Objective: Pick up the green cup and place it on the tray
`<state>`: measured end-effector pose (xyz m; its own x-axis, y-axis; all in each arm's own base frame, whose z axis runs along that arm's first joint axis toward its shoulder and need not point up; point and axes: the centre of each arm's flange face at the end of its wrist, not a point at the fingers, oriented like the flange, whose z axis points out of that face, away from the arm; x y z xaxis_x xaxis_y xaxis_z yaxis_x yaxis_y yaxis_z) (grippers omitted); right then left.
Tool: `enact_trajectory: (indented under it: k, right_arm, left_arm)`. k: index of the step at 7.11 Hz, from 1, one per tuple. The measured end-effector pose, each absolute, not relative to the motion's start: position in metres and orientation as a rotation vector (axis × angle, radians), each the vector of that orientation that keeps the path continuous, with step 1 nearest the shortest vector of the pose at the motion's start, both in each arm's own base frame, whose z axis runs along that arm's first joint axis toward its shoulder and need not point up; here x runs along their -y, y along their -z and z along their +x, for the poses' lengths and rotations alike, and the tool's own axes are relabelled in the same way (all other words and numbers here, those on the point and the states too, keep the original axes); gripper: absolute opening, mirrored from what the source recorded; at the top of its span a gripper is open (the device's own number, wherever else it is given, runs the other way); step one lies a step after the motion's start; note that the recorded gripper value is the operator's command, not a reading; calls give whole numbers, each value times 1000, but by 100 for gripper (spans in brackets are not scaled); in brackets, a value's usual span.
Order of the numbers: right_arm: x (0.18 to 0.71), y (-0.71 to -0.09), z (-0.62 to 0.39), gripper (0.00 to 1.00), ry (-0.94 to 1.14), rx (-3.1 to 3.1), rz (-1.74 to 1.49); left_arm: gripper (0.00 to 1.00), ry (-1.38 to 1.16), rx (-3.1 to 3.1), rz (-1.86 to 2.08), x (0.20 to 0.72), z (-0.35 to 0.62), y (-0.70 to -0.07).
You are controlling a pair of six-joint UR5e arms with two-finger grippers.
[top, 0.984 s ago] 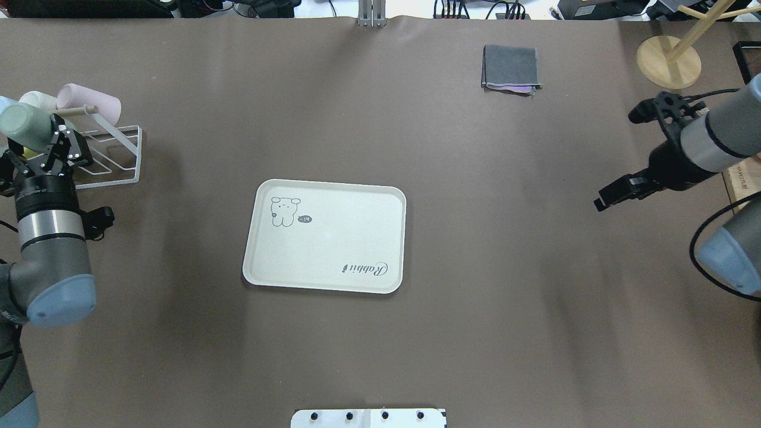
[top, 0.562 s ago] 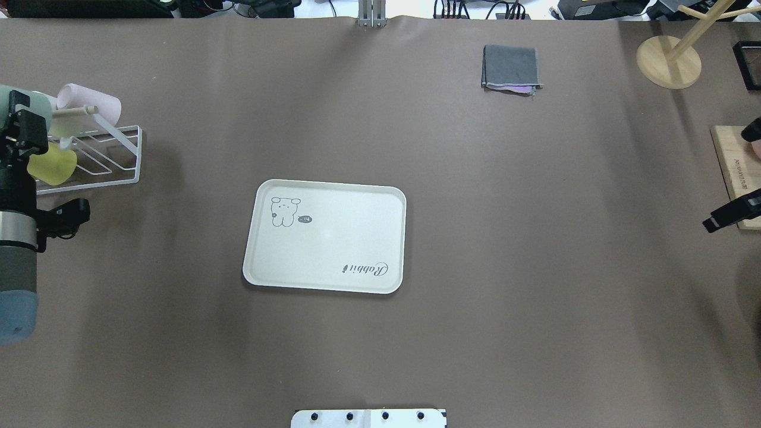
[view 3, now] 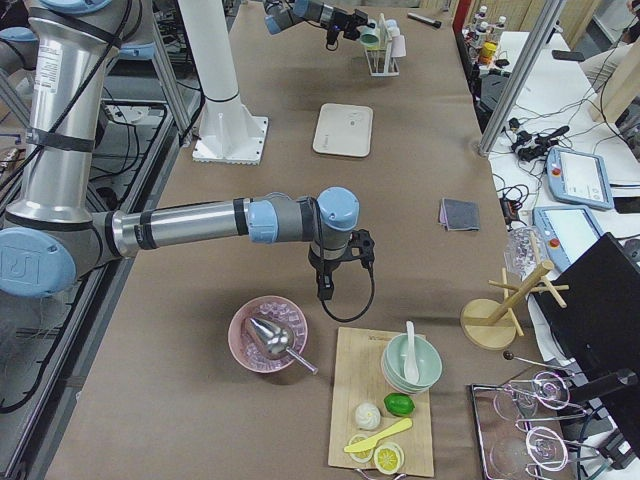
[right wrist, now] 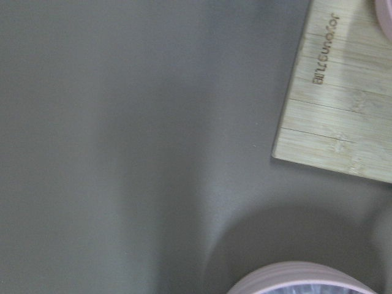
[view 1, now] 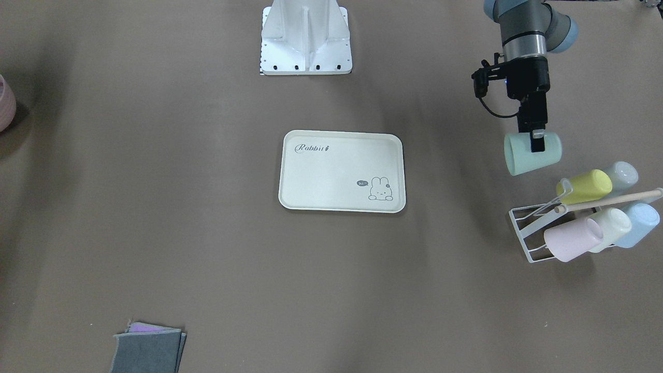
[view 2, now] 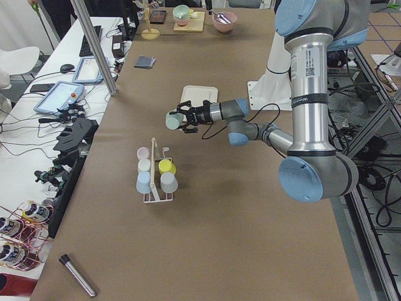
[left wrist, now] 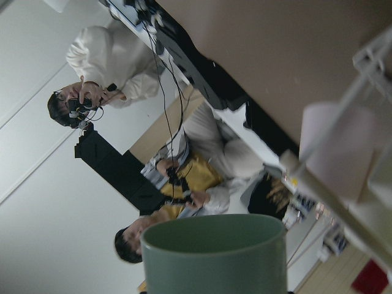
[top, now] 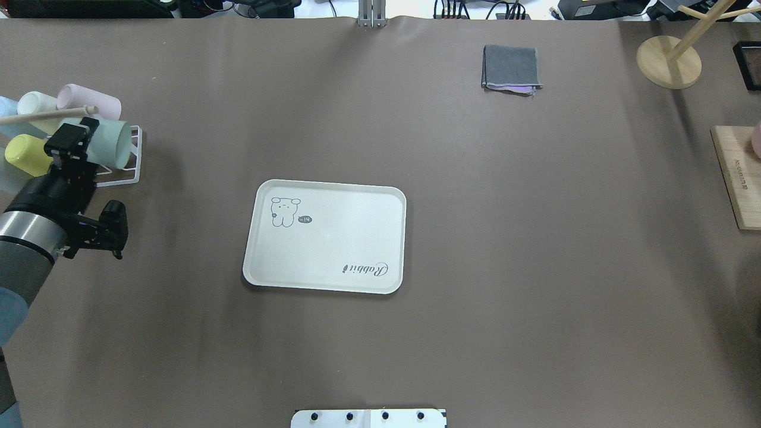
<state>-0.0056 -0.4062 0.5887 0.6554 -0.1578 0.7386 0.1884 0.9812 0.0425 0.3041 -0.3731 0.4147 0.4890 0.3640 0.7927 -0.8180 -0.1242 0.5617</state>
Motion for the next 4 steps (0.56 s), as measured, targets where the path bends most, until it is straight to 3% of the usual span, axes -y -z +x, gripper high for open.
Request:
enact_trajectory:
  k: [4]
  right_arm:
    - [400, -634, 39, 99, 144, 793, -78]
  left_arm:
    - [0, -716, -522, 1416, 374, 393, -349]
